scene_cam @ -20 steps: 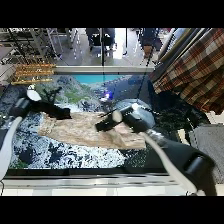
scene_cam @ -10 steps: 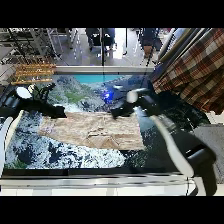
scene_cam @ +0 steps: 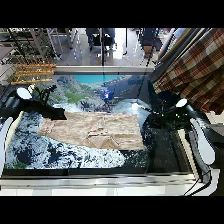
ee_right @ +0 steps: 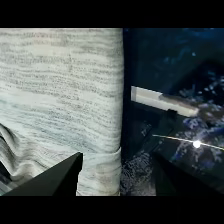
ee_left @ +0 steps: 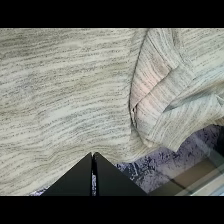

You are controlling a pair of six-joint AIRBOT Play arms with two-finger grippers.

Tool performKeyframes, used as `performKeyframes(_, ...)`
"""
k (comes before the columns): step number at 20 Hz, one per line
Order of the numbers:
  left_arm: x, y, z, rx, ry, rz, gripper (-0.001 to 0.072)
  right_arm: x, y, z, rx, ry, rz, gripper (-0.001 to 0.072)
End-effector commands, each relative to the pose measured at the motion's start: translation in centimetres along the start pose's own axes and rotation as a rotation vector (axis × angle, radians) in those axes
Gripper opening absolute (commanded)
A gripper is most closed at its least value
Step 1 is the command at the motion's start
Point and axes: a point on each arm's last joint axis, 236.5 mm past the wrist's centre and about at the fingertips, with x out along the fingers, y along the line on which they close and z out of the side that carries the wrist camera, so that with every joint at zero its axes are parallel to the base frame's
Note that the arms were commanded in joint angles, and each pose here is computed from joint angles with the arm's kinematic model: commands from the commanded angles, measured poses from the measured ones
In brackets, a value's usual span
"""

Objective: Fold the clothes and pants, and hang the long-sleeved shirts on hangers.

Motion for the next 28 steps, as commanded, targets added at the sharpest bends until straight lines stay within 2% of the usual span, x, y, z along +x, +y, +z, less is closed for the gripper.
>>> performKeyframes(1, 0.3, -0.2, 0.0, 0.004, 0.005, -0.002, 0.0022, 2.3, -1.3, -0.4, -0.070, 0.005, 0.076, 0.0498)
performKeyframes(6, 0.9, -1.4, -0.1, 0.024, 0.019, -0.017, 0.0022, 7.5, 1.9, -1.4, -0.157, 0.086, 0.166, 0.0493)
performKeyframes(7, 1.1, -1.7, -0.2, 0.032, 0.024, -0.019, 0.0022, 8.2, 3.3, -1.5, -0.189, 0.089, 0.184, 0.0384)
performKeyframes(8, 1.3, -2.1, -0.2, 0.041, 0.029, -0.022, 0.0022, 8.7, 4.1, -1.6, -0.212, 0.101, 0.182, 0.0117)
performKeyframes(9, 1.5, -2.4, -0.3, 0.048, 0.032, -0.023, 0.0022, 8.8, 3.8, -1.9, -0.222, 0.129, 0.142, 0.0014)
performKeyframes(12, 1.9, -2.9, -0.4, 0.056, 0.043, -0.028, 0.0022, 4.3, -1.4, -2.2, -0.167, 0.165, -0.191, 0.0013)
performKeyframes(14, 2.4, -3.1, -0.6, 0.065, 0.058, -0.027, 0.0021, -2.6, -4.3, -1.7, -0.140, 0.086, -0.414, 0.0013)
performKeyframes(16, 3.5, -3.5, -0.9, 0.068, 0.084, -0.034, 0.0021, -10.2, -5.6, -1.9, -0.047, -0.041, -0.558, 0.0012)
performKeyframes(19, 6.2, -4.3, -1.0, 0.083, 0.109, -0.044, 0.0021, -16.2, -3.2, -3.7, 0.006, -0.142, -0.579, 0.0011)
performKeyframes(22, 10.0, -4.6, -1.1, 0.095, 0.134, -0.042, 0.0020, -17.6, 3.9, -2.9, -0.049, -0.245, -0.517, 0.0011)
performKeyframes(25, 14.0, -3.7, -1.8, 0.076, 0.177, -0.038, 0.0021, -15.7, 14.0, -0.8, -0.159, -0.331, -0.420, 0.0011)
performKeyframes(28, 13.6, -2.8, -1.6, 0.062, 0.173, -0.034, 0.0020, -8.7, 22.1, -0.6, -0.285, -0.314, -0.331, 0.0011)
